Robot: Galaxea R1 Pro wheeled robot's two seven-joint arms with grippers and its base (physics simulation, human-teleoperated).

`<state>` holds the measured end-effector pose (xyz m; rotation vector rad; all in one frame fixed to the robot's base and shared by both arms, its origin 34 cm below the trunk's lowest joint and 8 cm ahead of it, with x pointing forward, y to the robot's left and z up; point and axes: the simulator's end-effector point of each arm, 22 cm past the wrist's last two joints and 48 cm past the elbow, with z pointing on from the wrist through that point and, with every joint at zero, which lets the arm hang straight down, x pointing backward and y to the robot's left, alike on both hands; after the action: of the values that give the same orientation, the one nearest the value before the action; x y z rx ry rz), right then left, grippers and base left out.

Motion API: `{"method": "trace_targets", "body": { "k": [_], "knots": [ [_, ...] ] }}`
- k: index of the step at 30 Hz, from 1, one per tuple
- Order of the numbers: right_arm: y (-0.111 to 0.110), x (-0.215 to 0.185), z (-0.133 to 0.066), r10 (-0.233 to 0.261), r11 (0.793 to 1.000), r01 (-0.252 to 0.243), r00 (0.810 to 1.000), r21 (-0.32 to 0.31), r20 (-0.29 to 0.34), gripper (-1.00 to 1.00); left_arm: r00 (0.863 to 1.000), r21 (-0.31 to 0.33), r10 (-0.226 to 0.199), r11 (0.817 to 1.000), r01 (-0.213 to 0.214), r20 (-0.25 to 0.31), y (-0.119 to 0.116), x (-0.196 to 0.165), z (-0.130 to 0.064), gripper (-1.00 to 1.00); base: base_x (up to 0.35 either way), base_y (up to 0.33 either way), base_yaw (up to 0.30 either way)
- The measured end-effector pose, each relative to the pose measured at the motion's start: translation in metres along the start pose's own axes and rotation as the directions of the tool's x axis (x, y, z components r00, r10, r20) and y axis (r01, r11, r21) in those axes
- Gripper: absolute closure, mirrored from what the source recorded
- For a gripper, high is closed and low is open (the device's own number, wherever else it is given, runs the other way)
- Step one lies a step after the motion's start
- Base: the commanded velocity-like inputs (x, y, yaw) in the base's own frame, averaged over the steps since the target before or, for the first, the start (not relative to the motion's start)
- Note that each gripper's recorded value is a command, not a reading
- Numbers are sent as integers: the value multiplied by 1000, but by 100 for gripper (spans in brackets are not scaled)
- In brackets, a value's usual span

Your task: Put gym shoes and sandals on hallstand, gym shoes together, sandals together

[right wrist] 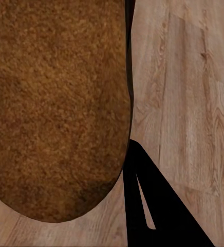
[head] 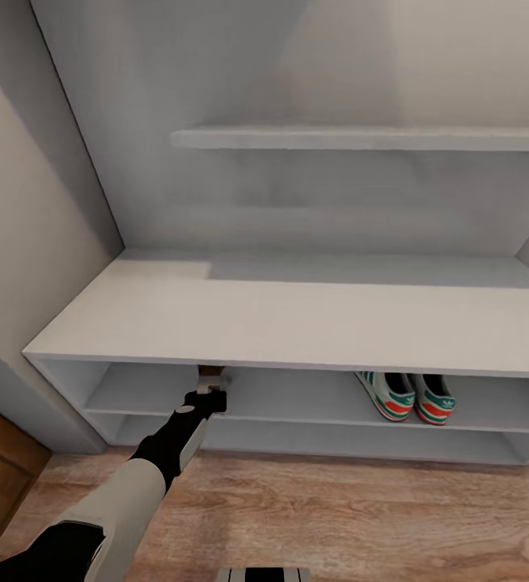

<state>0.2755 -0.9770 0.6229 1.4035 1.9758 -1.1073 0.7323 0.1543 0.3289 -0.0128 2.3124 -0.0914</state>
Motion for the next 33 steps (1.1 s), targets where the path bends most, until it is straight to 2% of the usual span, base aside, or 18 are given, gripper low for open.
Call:
{"method": "trace_targets", "body": {
  "k": [25, 33],
  "knots": [
    [0, 0, 0, 0, 1000, 0, 1000, 0, 0, 100, 1000, 0, 0, 1000, 0, 0, 0, 0, 0, 100, 130, 23, 0],
    [0, 0, 0, 0, 1000, 0, 1000, 0, 0, 100, 1000, 0, 0, 1000, 0, 0, 0, 0, 0, 100, 27, 0, 0]
  ]
}}
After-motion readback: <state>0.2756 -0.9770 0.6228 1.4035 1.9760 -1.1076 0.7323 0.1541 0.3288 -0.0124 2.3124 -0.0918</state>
